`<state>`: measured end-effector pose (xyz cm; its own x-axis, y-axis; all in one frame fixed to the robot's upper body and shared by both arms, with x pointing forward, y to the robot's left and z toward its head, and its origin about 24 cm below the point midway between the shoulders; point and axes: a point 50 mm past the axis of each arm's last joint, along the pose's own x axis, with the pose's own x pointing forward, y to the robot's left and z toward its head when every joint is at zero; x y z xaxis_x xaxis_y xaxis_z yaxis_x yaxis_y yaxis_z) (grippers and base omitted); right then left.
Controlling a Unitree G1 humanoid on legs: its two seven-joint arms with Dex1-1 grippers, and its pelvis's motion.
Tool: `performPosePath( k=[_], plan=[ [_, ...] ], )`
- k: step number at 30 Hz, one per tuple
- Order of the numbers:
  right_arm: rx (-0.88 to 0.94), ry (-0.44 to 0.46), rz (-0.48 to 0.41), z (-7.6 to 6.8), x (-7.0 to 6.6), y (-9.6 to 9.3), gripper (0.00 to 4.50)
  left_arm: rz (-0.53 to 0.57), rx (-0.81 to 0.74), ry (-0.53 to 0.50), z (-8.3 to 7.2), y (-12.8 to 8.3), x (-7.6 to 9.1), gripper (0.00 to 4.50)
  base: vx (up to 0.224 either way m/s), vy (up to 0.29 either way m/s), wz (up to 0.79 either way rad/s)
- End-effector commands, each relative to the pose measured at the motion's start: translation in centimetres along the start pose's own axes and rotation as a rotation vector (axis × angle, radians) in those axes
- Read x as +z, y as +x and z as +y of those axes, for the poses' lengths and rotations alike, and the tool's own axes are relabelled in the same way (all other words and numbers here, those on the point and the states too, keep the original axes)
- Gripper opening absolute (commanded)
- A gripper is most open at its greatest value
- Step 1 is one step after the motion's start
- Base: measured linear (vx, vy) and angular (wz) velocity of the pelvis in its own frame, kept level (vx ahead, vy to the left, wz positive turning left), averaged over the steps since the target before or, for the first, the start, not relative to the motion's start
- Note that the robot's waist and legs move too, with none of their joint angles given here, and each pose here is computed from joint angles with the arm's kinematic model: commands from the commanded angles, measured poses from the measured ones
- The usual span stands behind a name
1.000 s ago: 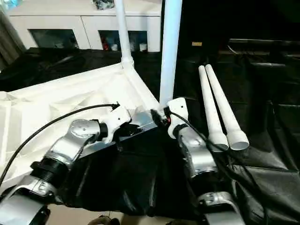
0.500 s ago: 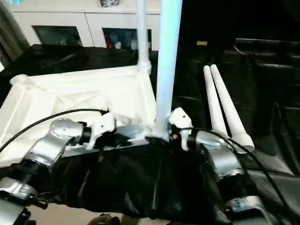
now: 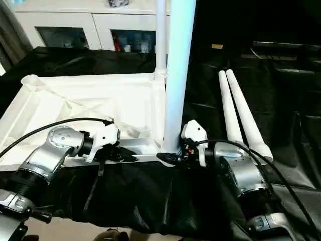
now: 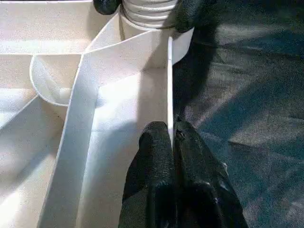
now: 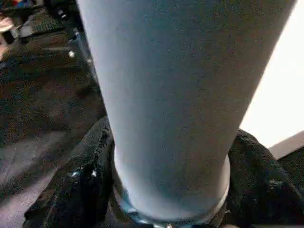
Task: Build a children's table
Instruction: Rotate leg to tighten
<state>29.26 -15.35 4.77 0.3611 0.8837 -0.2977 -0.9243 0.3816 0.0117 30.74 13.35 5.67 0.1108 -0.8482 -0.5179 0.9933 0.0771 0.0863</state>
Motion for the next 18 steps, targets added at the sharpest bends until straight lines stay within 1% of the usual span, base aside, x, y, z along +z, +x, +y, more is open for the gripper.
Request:
performPosePath(
  k=[1,2,4,7,9,10,11,12,13,15,16,17,18],
  plan=[
    [-0.062,0.037,-0.015,0.3,-0.4,1.1,2.72,-0.032,0.068,0.019,0.7,0.6,1.2,0.00,0.000,0.000,0.00],
    [-0.175,0.062,-0.019,0.0,-0.7,1.9,2.72,-0.020,0.114,0.017,0.9,1.4,1.4,0.00,0.000,0.000,0.00],
    [-0.209,0.070,-0.015,-0.1,-0.8,2.2,2.72,-0.014,0.128,0.018,1.0,1.7,1.5,0.00,0.000,0.000,0.00],
    [-0.425,0.153,-0.047,-0.4,-0.9,4.3,2.70,-0.052,0.200,-0.025,1.1,4.0,2.6,0.00,0.000,0.000,0.00],
    [-0.470,0.170,-0.046,-0.4,-0.9,4.8,2.70,-0.060,0.210,-0.031,1.0,4.6,2.9,0.00,0.000,0.000,0.00],
    [-0.501,0.181,-0.051,-0.3,-0.7,5.5,2.70,-0.072,0.221,-0.033,1.0,5.3,3.3,0.00,0.000,0.000,0.00],
    [-0.571,0.202,-0.059,0.0,-0.3,6.8,2.70,-0.089,0.240,-0.037,0.8,6.4,4.1,0.00,0.000,0.000,0.00],
    [-0.613,0.220,-0.067,0.1,0.0,7.7,2.70,-0.102,0.249,-0.038,0.6,7.2,4.7,0.00,0.000,0.000,0.00],
    [-0.613,0.220,-0.067,0.1,0.0,7.7,2.70,-0.102,0.249,-0.038,0.6,7.2,4.7,0.00,0.000,0.000,0.00],
    [-0.643,0.217,-0.083,0.1,0.5,8.4,2.70,-0.112,0.252,-0.037,0.4,7.8,5.1,0.00,0.000,0.000,0.00],
    [-0.654,0.220,-0.113,0.2,0.9,8.7,3.26,-0.114,0.252,-0.028,0.3,8.1,5.4,0.00,0.000,0.000,0.00],
    [-0.654,0.220,-0.113,0.2,0.9,8.7,3.26,-0.114,0.252,-0.028,0.3,8.1,5.4,0.00,0.000,0.000,0.00],
    [-0.651,0.225,-0.129,0.1,1.1,8.7,3.40,-0.114,0.250,-0.025,0.2,8.1,5.4,0.00,0.000,0.000,0.00]
  ],
)
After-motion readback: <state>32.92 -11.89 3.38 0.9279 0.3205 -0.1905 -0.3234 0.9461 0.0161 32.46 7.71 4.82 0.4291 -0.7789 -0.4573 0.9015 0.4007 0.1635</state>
